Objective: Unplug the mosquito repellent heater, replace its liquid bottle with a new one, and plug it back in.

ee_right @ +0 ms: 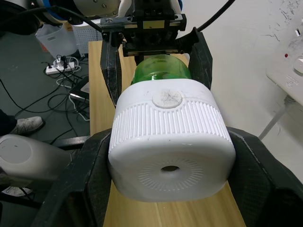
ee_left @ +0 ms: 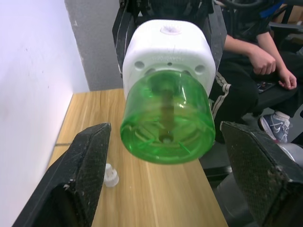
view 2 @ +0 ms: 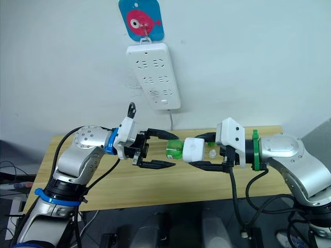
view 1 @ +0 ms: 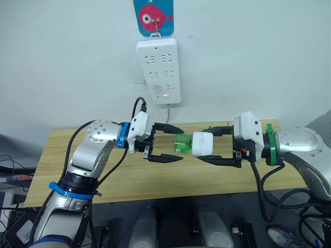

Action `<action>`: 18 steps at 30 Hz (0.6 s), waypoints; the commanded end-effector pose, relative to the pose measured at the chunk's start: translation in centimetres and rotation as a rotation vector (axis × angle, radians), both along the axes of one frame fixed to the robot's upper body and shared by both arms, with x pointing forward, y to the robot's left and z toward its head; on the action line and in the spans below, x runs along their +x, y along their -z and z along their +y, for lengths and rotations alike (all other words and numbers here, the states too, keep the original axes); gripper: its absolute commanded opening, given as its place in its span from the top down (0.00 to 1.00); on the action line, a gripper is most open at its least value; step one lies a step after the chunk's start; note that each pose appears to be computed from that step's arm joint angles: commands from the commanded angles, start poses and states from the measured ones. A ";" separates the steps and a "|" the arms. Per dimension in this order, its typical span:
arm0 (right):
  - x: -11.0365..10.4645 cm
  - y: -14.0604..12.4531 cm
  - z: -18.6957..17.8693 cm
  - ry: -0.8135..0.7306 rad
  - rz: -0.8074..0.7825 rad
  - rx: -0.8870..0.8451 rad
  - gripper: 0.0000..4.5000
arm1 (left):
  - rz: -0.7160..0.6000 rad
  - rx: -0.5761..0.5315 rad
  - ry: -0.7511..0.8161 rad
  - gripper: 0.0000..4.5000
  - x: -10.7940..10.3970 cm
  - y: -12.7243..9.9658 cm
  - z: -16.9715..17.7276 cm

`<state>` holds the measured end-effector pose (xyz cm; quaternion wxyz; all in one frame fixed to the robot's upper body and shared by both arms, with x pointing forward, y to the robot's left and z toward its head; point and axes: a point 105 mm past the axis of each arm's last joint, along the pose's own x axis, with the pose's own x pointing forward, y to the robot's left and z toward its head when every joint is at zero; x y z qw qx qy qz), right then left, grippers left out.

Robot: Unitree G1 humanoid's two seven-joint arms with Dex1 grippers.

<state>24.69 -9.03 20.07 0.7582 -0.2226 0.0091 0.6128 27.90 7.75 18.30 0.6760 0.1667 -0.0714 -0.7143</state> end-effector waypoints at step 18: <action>-1.2 -0.4 0.3 -0.041 -0.013 -0.001 0.34 | -0.015 -0.046 0.017 0.49 -0.5 -0.9 -2.0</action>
